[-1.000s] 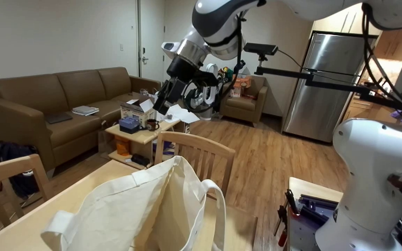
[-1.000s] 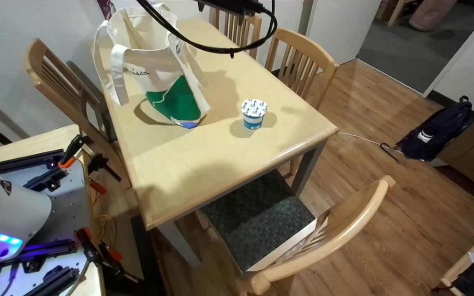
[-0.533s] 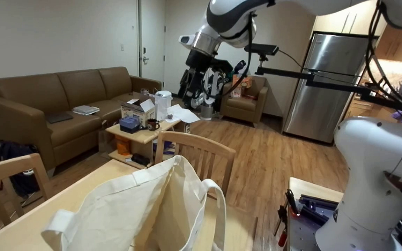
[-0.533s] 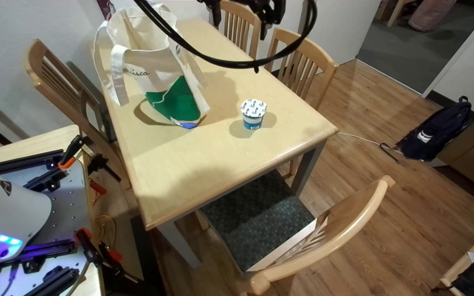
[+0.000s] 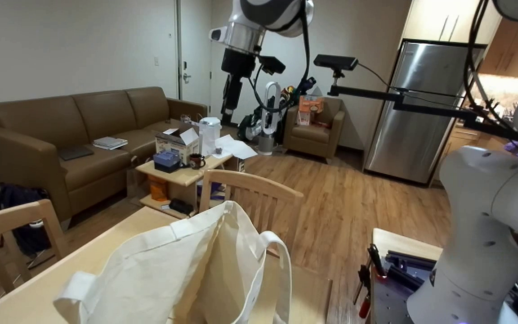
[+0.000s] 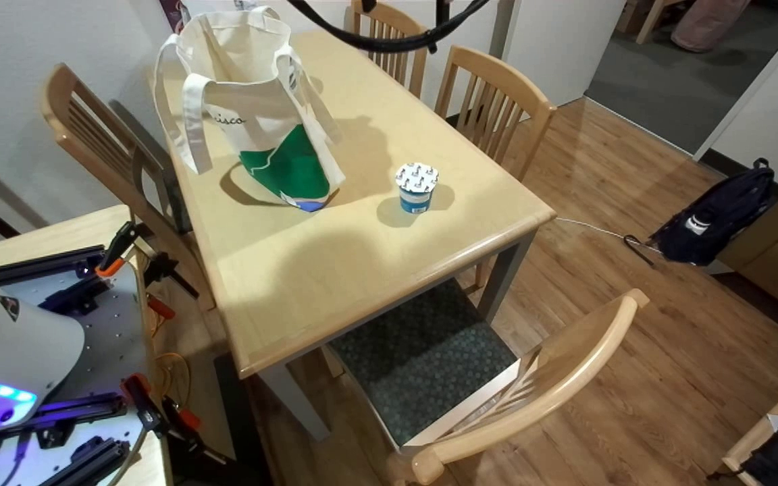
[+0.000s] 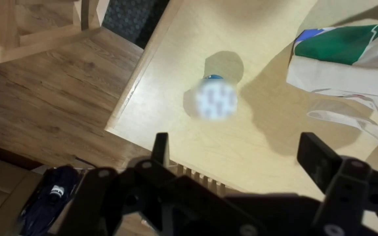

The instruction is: Push the carrier bag down

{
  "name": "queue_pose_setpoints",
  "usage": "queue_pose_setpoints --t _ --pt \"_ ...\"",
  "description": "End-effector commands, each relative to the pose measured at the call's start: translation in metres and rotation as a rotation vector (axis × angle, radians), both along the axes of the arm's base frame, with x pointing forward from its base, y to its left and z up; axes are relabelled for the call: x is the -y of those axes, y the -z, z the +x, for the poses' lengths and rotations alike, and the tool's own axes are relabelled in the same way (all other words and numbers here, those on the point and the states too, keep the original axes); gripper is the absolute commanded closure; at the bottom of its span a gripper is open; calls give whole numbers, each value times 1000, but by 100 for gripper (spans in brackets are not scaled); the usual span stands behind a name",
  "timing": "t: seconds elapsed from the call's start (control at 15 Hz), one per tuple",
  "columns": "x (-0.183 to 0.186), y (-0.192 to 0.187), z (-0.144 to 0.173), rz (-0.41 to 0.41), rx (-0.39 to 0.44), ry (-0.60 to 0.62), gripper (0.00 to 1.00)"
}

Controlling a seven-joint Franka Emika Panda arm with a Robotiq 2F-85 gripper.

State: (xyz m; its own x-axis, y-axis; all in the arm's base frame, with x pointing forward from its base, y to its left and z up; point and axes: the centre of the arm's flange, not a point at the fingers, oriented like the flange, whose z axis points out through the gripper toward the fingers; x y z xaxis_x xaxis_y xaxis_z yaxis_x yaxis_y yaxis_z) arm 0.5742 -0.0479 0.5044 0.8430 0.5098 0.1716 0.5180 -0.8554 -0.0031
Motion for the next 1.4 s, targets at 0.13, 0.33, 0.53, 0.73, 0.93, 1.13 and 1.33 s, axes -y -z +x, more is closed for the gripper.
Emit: queue_pose_setpoints --t 0.13,0.33,0.53,0.73,0.93,1.13,1.33 --pt "-1 -4 25 -67 -79 15 0" --pt "-36 52 -32 -68 -13 -17 0" --pt "-95 100 -34 8 55 -147 0" --pt "-155 170 -55 18 6 -237 0" --pt "-180 209 -63 -12 -74 -289 0" --pt "-190 206 -71 -5 -89 -275 0" --pt "-213 245 -124 -36 -79 -259 0"
